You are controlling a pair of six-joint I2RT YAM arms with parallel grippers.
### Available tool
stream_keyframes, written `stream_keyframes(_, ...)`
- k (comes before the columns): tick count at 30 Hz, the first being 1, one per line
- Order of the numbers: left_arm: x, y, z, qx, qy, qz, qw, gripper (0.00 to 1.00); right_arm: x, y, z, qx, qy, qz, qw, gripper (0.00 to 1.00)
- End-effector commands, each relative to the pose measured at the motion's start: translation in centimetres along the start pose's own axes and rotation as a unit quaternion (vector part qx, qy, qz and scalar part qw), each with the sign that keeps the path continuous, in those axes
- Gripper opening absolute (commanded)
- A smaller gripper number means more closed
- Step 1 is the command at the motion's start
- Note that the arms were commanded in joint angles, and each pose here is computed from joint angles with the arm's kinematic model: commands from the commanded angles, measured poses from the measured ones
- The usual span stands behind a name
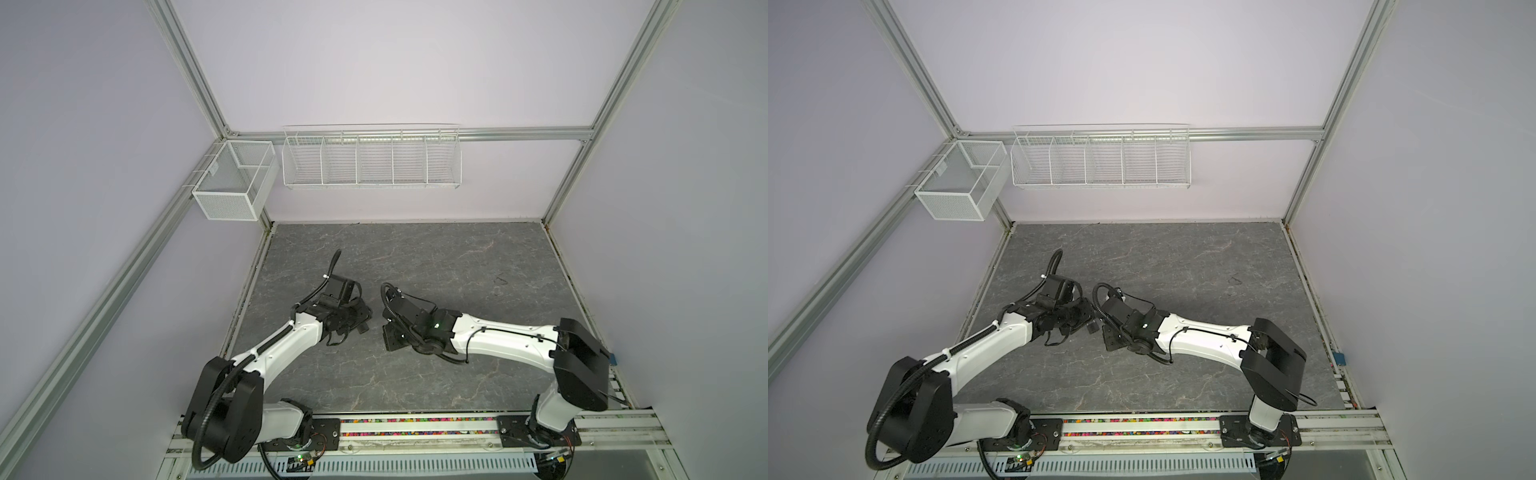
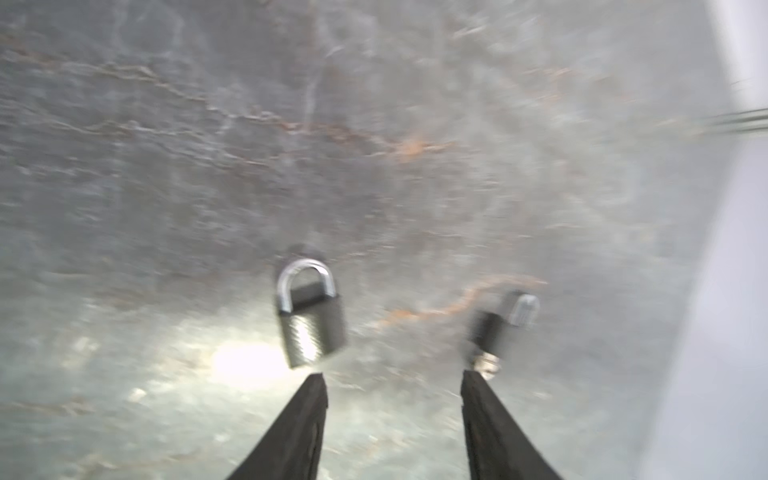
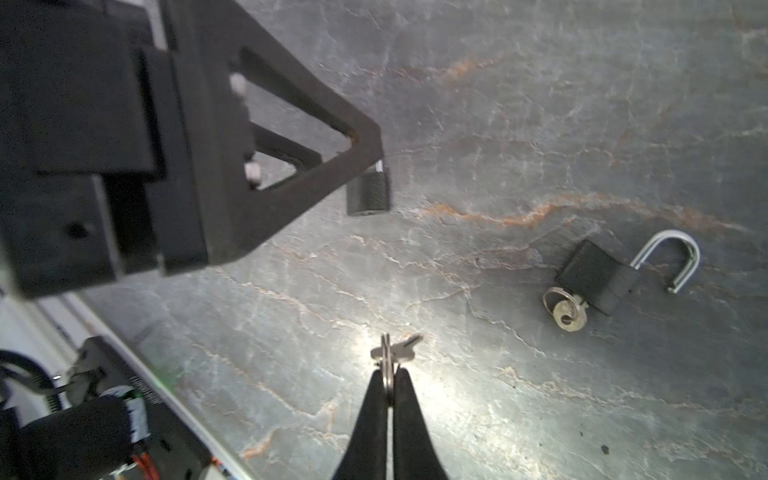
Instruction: Unlock with the key
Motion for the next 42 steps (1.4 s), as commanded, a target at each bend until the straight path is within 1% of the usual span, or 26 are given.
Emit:
stream_keyframes(1,1.1,-1.8,0.6,0.064,0.003,0.087,0.994,0.53,1.9,1.5,-1.4,0.010,-0.028,-0.055,0.998,0.07)
stream_keyframes(3,2.0,-2.5,0.7,0.108,-0.005,0.129,0.986,0.55,2.8,2.3,-2.0,0.012,-0.044,-0.078,0.996,0.07)
stream_keyframes(7,3.3,-3.4,0.8,0.188,-0.013,0.203,0.961,0.56,3.7,3.5,-3.0,0.021,-0.074,-0.108,0.991,0.07)
stream_keyframes(10,4.2,-3.7,0.9,0.233,-0.012,0.233,0.944,0.56,4.3,4.5,-3.8,0.033,-0.094,-0.128,0.987,0.07)
stream_keyframes(13,5.2,-4.1,0.8,0.269,-0.015,0.265,0.926,0.57,4.6,5.2,-4.3,0.042,-0.111,-0.143,0.983,0.07)
stream_keyframes(16,5.9,-4.3,0.7,0.299,-0.017,0.288,0.909,0.57,4.8,5.5,-4.7,0.039,-0.123,-0.151,0.980,0.07)
stream_keyframes(19,6.6,-4.5,0.6,0.315,-0.021,0.300,0.900,0.57,5.0,5.9,-4.9,0.040,-0.132,-0.166,0.976,0.07)
stream_keyframes(25,7.5,-4.7,0.3,0.328,-0.029,0.314,0.890,0.55,5.1,5.9,-4.8,0.042,-0.137,-0.175,0.974,0.07)
stream_keyframes(29,7.5,-4.5,0.3,0.332,-0.034,0.313,0.889,0.51,5.5,5.5,-4.5,0.040,-0.141,-0.176,0.973,0.07)
stream_keyframes(33,7.2,-4.2,0.3,0.337,-0.037,0.308,0.889,0.46,5.9,5.2,-4.3,0.039,-0.144,-0.176,0.973,0.07)
stream_keyframes(35,7.1,-4.2,0.3,0.338,-0.038,0.308,0.889,0.39,6.1,5.1,-4.3,0.039,-0.145,-0.176,0.973,0.07)
stream_keyframes(38,7.1,-4.1,0.3,0.338,-0.041,0.308,0.888,0.36,6.0,4.9,-4.1,0.038,-0.145,-0.173,0.974,0.07)
stream_keyframes(40,7.1,-4.1,0.3,0.339,-0.041,0.307,0.888,0.30,6.0,5.0,-4.1,0.040,-0.144,-0.173,0.973,0.07)
stream_keyframes(42,7.0,-4.0,0.3,0.340,-0.041,0.306,0.888,0.28,6.1,4.9,-4.1,0.039,-0.146,-0.172,0.973,0.07)
Point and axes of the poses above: each gripper's point midway between its finger pads, its own x axis back along the fingers, its own y axis along the line the jaws close on, z = x × y, the point moved 5 cm from there along x, back along the fingers, and after that the axes turned 8 degrees about -x, right-handed, at the moved point
